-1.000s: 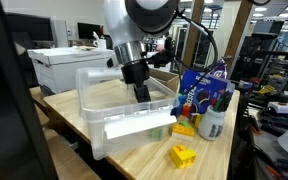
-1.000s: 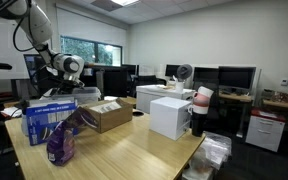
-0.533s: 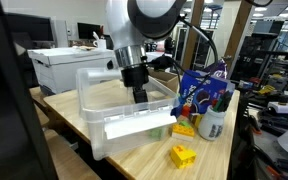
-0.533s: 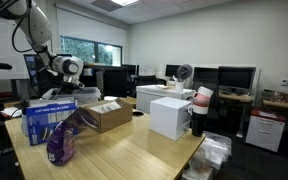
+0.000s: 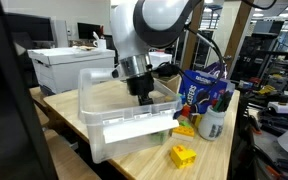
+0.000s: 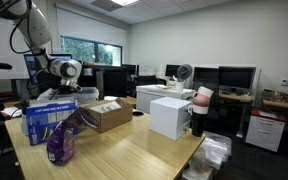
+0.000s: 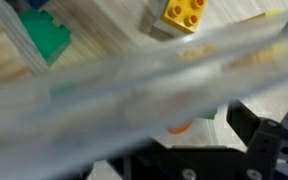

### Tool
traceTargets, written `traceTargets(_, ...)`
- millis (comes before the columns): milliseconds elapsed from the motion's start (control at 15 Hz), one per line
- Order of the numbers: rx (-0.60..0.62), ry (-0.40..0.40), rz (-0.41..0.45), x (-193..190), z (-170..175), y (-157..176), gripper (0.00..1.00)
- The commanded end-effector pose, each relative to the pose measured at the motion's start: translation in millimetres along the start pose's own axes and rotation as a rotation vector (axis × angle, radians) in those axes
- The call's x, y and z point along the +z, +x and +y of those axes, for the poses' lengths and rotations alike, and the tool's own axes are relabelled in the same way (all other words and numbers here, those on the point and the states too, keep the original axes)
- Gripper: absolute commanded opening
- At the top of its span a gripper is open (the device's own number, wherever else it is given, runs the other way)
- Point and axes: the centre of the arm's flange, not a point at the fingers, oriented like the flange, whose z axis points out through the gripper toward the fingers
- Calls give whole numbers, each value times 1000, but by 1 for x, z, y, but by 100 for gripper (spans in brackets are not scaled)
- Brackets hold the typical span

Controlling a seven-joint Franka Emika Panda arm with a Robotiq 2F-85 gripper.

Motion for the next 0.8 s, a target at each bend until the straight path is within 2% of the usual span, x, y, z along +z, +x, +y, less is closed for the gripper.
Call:
traceTargets(0, -27, -25, 9, 12, -9, -18, 100)
traceTargets(200, -25, -30, 4, 20, -13, -23, 100)
traceTargets(267, -23, -35, 0, 21, -14, -24, 84)
traceTargets(333, -22, -36, -3, 21, -15, -25, 75)
traceTargets(733, 15, -55, 11, 12, -19, -30, 48)
